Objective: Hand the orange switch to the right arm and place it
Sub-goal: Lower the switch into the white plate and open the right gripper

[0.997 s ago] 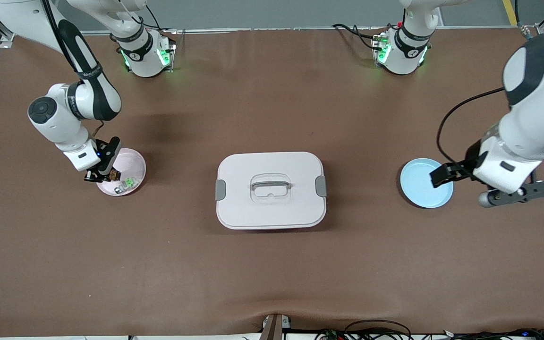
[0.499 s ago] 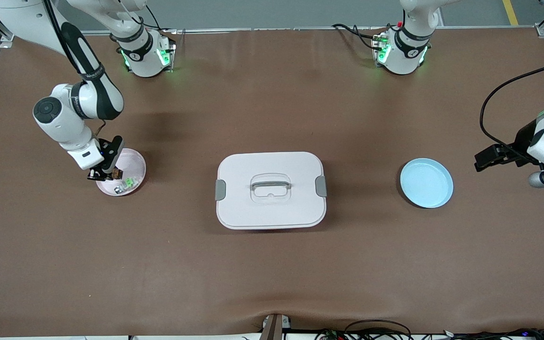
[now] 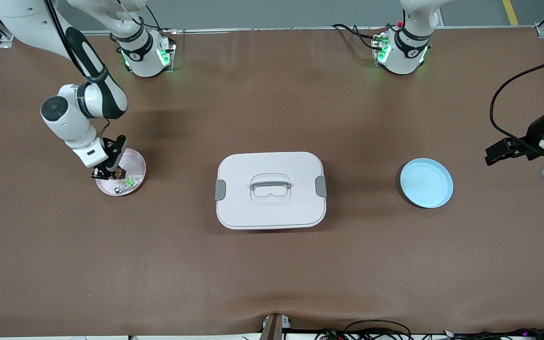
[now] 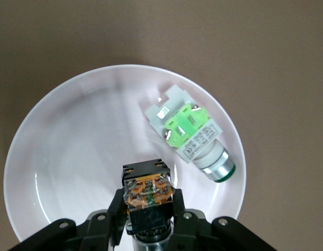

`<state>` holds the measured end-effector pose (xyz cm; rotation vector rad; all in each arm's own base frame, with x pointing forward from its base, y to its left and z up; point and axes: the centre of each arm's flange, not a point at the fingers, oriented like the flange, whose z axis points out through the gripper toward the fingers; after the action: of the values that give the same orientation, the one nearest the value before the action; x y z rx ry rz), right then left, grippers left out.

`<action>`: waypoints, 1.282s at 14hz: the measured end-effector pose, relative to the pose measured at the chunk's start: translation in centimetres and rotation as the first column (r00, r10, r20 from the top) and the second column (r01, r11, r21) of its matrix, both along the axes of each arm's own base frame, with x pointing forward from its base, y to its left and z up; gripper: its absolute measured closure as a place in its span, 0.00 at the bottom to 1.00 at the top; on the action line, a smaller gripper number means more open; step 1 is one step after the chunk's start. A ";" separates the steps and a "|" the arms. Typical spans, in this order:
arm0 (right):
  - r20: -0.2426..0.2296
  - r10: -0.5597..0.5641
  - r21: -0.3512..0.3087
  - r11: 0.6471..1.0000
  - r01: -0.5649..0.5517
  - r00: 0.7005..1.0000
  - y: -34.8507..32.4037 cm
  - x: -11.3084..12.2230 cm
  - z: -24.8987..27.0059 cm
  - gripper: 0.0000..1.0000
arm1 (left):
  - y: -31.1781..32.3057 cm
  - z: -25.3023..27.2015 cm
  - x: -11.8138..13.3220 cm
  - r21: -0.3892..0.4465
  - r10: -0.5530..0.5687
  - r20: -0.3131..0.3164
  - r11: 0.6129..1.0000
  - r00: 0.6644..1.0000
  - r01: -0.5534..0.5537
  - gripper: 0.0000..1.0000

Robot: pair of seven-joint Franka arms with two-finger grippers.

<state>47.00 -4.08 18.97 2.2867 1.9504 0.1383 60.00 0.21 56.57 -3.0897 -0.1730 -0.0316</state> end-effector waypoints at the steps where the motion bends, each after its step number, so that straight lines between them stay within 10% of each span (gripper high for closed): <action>1: 0.003 0.000 0.000 1.000 0.000 1.000 0.0 0.0 -0.2 0.61 | 0.3 0.1 0.0 0.001 0.005 0.002 1.000 1.000 -0.005 0.00; 7: 0.005 -0.011 0.000 1.000 0.011 1.000 -0.4 0.0 -0.1 0.61 | 0.6 0.2 -0.1 0.001 0.009 0.004 1.000 1.000 -0.009 0.00; 14: 0.002 -0.044 0.002 0.999 0.044 0.999 -1.5 -0.2 -0.3 0.00 | -1.1 0.1 -0.1 0.023 -0.010 0.003 1.000 1.000 0.010 0.00; 18: -0.004 -0.074 0.009 0.997 0.074 0.997 -1.2 0.0 -0.2 0.00 | -1.6 0.8 -0.3 0.039 -0.011 0.013 0.999 1.000 0.011 0.00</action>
<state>46.97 -5.24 18.73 2.3629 1.8670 0.1360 59.65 -1.38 57.36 -3.0526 -0.1543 -0.0555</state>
